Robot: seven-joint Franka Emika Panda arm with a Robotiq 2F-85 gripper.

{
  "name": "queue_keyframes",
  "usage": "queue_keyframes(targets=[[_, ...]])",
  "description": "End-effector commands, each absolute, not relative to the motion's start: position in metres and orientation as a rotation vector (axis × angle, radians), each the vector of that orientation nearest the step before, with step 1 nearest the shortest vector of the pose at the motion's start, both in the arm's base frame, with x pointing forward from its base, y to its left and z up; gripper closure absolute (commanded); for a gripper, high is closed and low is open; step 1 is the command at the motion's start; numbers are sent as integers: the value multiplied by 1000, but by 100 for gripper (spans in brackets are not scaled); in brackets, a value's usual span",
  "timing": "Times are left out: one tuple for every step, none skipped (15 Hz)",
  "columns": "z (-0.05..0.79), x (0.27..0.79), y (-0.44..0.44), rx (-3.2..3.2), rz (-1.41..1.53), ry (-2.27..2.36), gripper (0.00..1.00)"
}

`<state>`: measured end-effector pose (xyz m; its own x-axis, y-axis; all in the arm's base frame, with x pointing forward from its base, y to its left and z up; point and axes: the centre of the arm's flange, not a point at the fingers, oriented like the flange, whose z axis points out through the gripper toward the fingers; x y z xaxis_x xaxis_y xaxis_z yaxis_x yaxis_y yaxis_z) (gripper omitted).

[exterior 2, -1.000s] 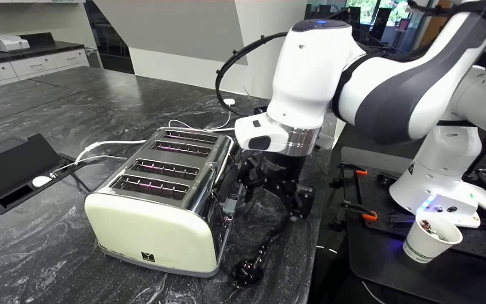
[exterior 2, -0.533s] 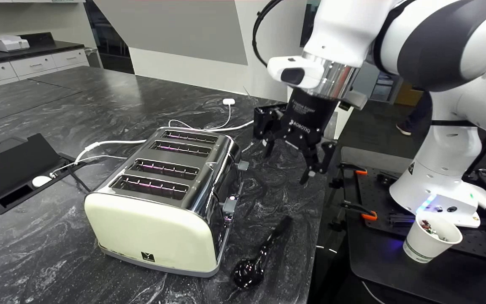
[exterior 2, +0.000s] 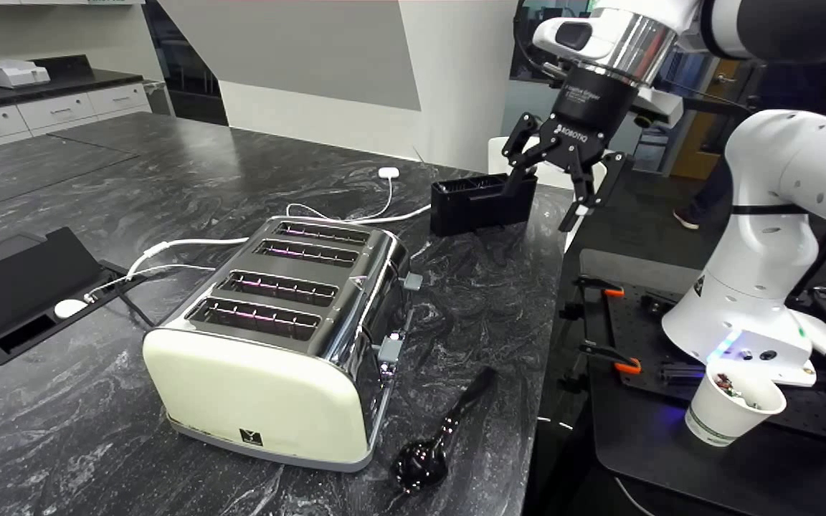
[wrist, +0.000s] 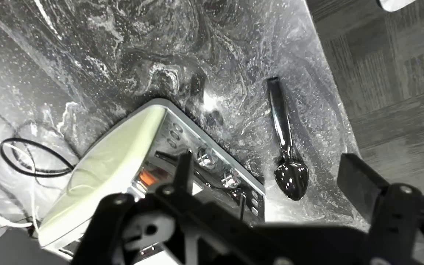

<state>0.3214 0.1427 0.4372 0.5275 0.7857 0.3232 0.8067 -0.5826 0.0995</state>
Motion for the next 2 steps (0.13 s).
queue_keyframes(targets=[[451, 287, 92, -2643, -521, -1389, 0], [456, 286, 83, -2611, -520, -1398, 0]])
